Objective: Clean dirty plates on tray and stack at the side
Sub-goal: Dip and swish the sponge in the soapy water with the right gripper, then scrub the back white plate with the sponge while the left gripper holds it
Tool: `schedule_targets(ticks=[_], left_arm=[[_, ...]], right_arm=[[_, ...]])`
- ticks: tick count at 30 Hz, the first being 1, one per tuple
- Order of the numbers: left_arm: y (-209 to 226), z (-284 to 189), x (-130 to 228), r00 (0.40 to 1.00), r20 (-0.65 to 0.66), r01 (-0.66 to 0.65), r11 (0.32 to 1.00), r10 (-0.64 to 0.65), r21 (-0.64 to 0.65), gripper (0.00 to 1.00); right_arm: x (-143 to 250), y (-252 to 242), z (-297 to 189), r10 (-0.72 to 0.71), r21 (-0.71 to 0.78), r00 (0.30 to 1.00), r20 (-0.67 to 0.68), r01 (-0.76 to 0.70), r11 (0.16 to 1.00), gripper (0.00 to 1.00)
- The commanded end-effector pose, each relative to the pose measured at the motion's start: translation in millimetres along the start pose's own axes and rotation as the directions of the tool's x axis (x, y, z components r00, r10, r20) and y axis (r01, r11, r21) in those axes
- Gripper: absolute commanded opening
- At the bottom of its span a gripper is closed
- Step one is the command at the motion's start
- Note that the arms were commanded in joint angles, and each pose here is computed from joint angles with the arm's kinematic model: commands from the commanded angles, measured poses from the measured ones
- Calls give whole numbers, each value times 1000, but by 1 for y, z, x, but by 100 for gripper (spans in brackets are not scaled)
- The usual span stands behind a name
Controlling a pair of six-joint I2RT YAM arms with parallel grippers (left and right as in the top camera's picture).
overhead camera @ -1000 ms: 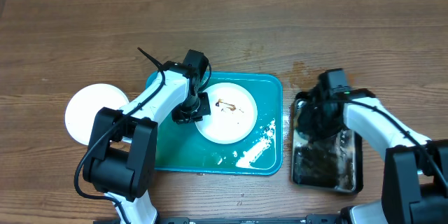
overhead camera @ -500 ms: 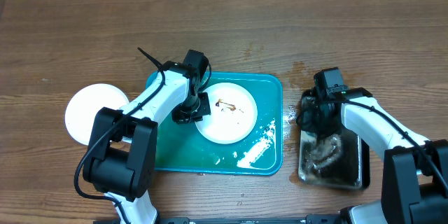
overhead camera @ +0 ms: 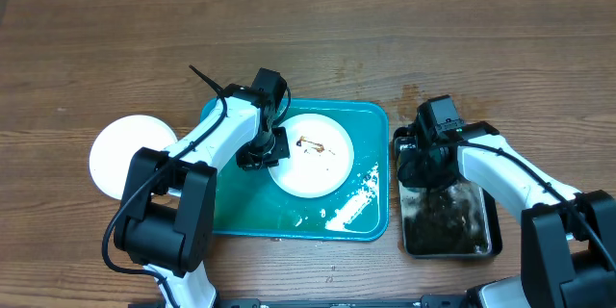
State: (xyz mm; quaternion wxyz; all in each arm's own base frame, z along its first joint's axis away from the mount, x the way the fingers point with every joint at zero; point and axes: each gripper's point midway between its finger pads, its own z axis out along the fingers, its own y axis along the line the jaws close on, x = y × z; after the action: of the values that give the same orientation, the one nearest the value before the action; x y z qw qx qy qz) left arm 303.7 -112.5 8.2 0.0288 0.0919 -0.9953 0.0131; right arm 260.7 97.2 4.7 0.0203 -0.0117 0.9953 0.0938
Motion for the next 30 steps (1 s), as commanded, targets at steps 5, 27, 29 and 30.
schedule_targets(ticks=[5, 27, 29, 30], left_arm=[[5, 7, 5, 1000, -19, -24, 999, 24, -35, 4], [-23, 7, 3, 972, -3, -234, 965, 236, 114, 4], [-23, 7, 4, 972, -6, -234, 965, 237, 119, 4], [-25, 6, 5, 971, -12, -234, 964, 238, 129, 4]], right_arm=[[6, -10, 2, 13, 32, 999, -42, -12, 999, 4], [-52, 99, -83, -115, -290, 990, 79, 134, 948, 4], [-53, 122, -86, -151, -357, 983, 108, 180, 917, 4], [-55, 132, -87, -158, -375, 979, 124, 194, 907, 4]])
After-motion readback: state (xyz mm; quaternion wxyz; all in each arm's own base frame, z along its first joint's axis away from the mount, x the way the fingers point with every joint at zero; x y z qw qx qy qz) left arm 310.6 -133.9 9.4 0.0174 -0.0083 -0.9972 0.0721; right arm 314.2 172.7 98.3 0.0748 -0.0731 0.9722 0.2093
